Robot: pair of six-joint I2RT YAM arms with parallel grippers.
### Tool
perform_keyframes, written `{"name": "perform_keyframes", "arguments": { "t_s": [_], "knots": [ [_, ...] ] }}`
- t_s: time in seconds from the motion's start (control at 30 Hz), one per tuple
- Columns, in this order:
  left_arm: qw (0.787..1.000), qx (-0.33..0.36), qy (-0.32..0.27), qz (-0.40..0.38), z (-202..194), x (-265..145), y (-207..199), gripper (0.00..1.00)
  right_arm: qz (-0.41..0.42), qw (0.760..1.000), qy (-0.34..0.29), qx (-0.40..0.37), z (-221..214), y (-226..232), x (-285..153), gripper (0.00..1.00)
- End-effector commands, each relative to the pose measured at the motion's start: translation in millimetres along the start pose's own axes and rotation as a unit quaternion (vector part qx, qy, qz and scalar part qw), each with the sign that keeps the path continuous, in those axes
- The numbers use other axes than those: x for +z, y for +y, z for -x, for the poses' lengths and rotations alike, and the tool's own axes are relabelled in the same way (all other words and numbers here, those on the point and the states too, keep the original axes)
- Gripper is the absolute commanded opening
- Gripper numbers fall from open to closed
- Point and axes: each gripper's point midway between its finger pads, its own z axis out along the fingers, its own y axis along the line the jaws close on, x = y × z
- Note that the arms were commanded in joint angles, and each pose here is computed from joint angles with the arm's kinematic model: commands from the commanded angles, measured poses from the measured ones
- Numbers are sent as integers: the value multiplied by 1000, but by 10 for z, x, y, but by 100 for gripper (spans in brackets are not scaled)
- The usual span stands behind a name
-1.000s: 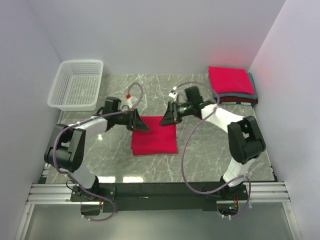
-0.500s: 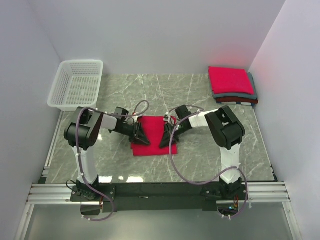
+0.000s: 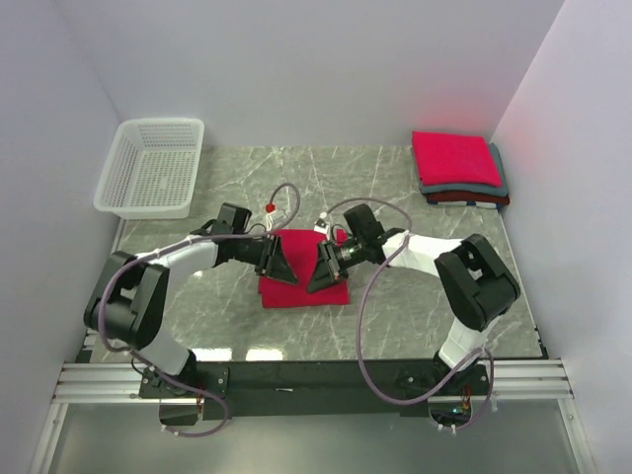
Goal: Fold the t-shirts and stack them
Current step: Fold the tshirt
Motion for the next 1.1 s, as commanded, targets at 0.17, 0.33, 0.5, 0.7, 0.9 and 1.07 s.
{"name": "perform_keyframes", "arguments": {
  "t_s": [0.17,0.33,0.5,0.7,0.9,1.07],
  "knots": [
    [989,-125,74,15,-580,114,696,32,-12,998,29,56,-210,-560,205,21],
    [976,-193,74,63,-667,9,1117,33,-47,992,34,109,-303,-1002,55,20],
    [968,-223,63,102,-607,-110,1342,36,-73,991,23,114,-317,-1089,-123,20],
    [998,-38,36,30,-14,-372,585,40,-44,999,-8,11,-51,-476,-371,18],
    [998,-11,-51,21,642,-273,338,40,-16,994,-102,-32,653,-50,-403,23],
    [996,-37,-74,26,874,90,561,36,5,994,-111,20,1015,-308,-170,22]
  ]
}}
